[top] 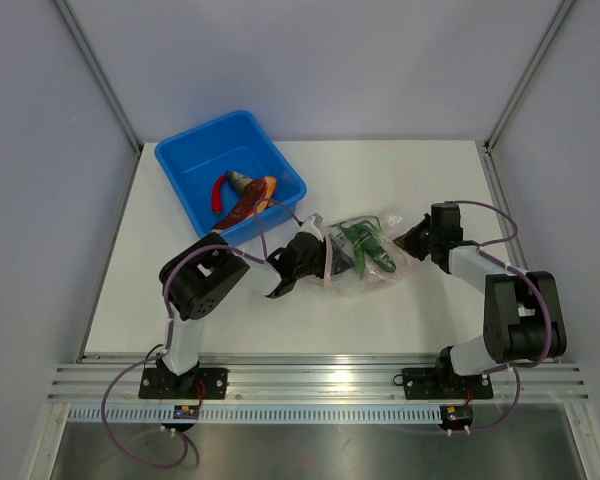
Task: Open the zip-top bag and remove the fake food
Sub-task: Pick up the fake vegetable from the zipper food storage bag.
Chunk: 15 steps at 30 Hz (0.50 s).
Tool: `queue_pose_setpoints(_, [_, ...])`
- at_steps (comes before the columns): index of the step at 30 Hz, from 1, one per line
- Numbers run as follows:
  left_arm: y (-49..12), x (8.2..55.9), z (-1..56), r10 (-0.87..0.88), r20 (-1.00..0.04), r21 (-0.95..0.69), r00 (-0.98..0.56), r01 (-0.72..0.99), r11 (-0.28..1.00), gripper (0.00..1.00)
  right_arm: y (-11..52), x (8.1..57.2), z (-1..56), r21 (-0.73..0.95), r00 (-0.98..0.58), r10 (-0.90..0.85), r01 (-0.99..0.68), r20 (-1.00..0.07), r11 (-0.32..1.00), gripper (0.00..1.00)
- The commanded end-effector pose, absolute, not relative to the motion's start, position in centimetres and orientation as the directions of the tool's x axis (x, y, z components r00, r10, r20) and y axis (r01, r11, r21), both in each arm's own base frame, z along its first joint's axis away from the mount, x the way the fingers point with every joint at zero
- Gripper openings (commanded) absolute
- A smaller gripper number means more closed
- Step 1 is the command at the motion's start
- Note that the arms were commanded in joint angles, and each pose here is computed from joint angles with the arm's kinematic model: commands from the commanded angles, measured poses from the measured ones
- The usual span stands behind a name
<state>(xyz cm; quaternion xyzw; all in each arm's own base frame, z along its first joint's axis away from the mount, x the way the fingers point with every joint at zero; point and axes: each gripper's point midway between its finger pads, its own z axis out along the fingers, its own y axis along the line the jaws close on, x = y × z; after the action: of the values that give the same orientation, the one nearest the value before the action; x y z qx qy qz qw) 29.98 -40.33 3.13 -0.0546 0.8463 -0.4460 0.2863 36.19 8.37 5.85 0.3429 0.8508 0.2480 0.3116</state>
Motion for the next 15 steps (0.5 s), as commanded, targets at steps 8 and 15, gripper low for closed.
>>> queue_pose_setpoints(8, [-41.8, 29.6, 3.9, -0.263, -0.486, -0.757, -0.834, 0.251, 0.604, 0.53, 10.7, 36.8, 5.6, 0.608, -0.618, 0.679, 0.378, -0.396, 0.698, 0.0])
queue_pose_setpoints(15, [-42.9, 30.7, 3.6, -0.234, -0.501, -0.727, -0.833, 0.258, 0.636, 0.56, 11.8, 36.9, 5.3, 0.593, -0.637, 0.654, 0.36, -0.408, 0.721, 0.0])
